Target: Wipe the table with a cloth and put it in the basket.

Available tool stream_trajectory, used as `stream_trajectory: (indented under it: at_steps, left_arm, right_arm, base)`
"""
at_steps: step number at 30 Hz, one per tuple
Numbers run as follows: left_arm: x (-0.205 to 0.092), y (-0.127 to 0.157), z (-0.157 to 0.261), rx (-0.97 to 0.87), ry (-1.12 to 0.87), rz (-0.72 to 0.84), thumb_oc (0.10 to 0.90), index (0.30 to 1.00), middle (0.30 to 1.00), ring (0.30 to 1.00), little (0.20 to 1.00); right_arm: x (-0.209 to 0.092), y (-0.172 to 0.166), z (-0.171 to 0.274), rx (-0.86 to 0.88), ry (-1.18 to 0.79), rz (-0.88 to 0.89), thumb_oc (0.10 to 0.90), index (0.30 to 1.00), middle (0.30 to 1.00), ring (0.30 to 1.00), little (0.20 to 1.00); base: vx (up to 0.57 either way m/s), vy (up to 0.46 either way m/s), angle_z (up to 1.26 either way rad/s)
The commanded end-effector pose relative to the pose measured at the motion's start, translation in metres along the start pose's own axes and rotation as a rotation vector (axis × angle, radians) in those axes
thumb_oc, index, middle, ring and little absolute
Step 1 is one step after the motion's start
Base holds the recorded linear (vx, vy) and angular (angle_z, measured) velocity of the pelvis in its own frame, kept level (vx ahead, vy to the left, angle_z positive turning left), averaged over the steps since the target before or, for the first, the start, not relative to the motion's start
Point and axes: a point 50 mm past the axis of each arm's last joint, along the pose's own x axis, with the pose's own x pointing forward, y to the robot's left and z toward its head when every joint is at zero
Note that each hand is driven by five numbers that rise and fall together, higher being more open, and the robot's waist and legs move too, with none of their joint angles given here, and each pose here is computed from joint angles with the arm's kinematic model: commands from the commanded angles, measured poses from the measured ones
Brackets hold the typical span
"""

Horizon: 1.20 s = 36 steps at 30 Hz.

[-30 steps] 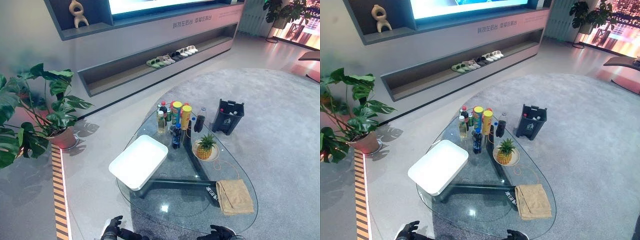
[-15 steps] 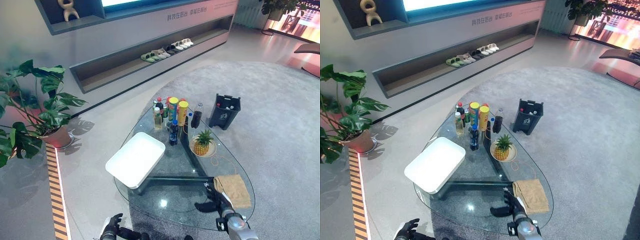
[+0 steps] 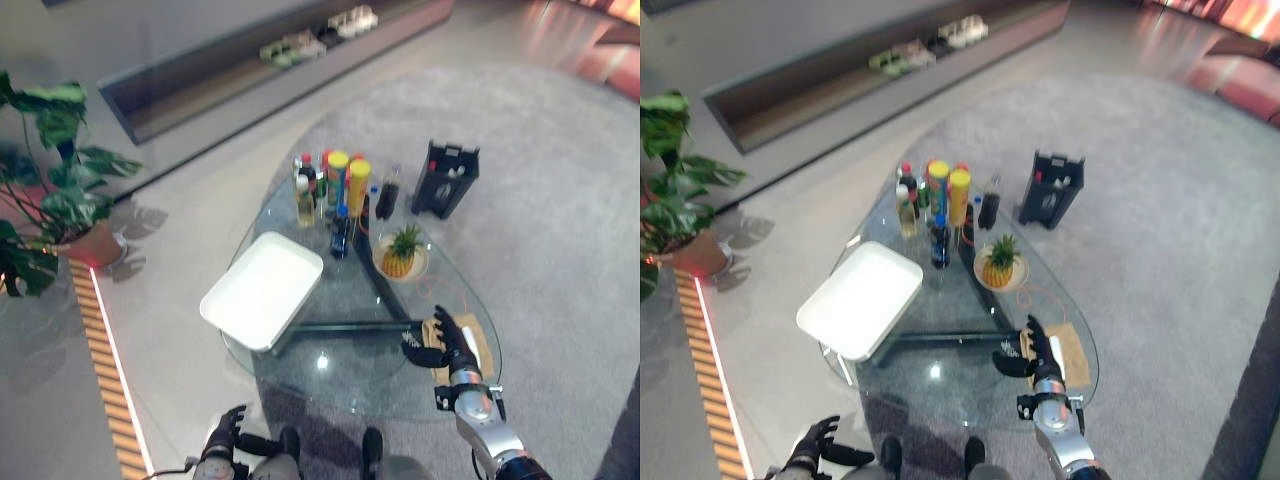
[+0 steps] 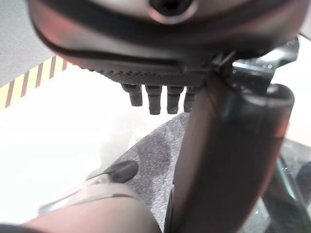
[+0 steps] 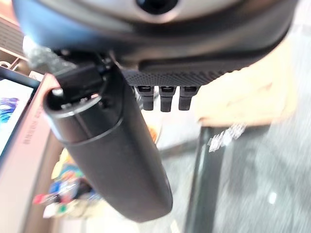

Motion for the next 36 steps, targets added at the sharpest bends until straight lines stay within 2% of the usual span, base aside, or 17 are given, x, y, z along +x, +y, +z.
stream_trajectory:
  at_steps: [1,7,12,16,28,33,36]
  left_arm:
    - [-0.002,0.004,-0.003,-0.028,-0.019,0.023,0.8,0.9,0.9,0.9,0.9]
    - [0.004,0.008,0.021,-0.06,-0.086,0.038,0.8,0.9,0.9,0.9,0.9]
    - [0.007,0.009,0.027,-0.075,-0.096,0.027,0.8,0.9,0.9,0.9,0.9]
    - [0.008,0.008,0.034,-0.09,-0.113,0.022,0.8,0.9,0.9,0.9,0.9]
    - [0.01,0.001,0.064,-0.122,-0.201,0.005,0.8,0.9,0.9,0.9,0.9]
    - [0.01,-0.001,0.071,-0.139,-0.223,0.001,0.8,0.9,0.9,0.9,0.9]
    - [0.009,0.0,0.075,-0.163,-0.235,0.008,0.8,0.9,0.9,0.9,0.9]
  right_arm:
    - [0.021,-0.037,0.085,0.012,-0.354,-0.269,0.8,0.9,0.9,0.9,0.9]
    - [0.035,-0.058,0.119,-0.001,-0.41,-0.441,0.8,0.9,0.9,0.9,0.9]
    - [0.039,-0.07,0.149,-0.093,-0.488,-0.595,0.8,0.9,0.9,0.9,0.9]
    - [0.042,-0.084,0.158,-0.128,-0.466,-0.745,0.8,0.9,0.9,0.9,0.9]
    - [0.055,-0.105,0.17,-0.012,-0.323,-0.882,0.8,0.9,0.9,0.9,0.9]
    - [0.059,-0.11,0.178,0.011,-0.317,-0.87,0.8,0.9,0.9,0.9,0.9]
    - [0.06,-0.112,0.179,0.09,-0.297,-0.839,0.8,0.9,0.9,0.9,0.9]
  base:
    - [-0.16,0.039,-0.05]
    - [-0.13,0.034,0.02]
    - [-0.07,0.054,-0.01]
    - [-0.02,0.01,0.0]
    - [-0.02,0.006,0.0]
    - [0.0,0.023,0.0]
    - [0.0,0.0,0.0]
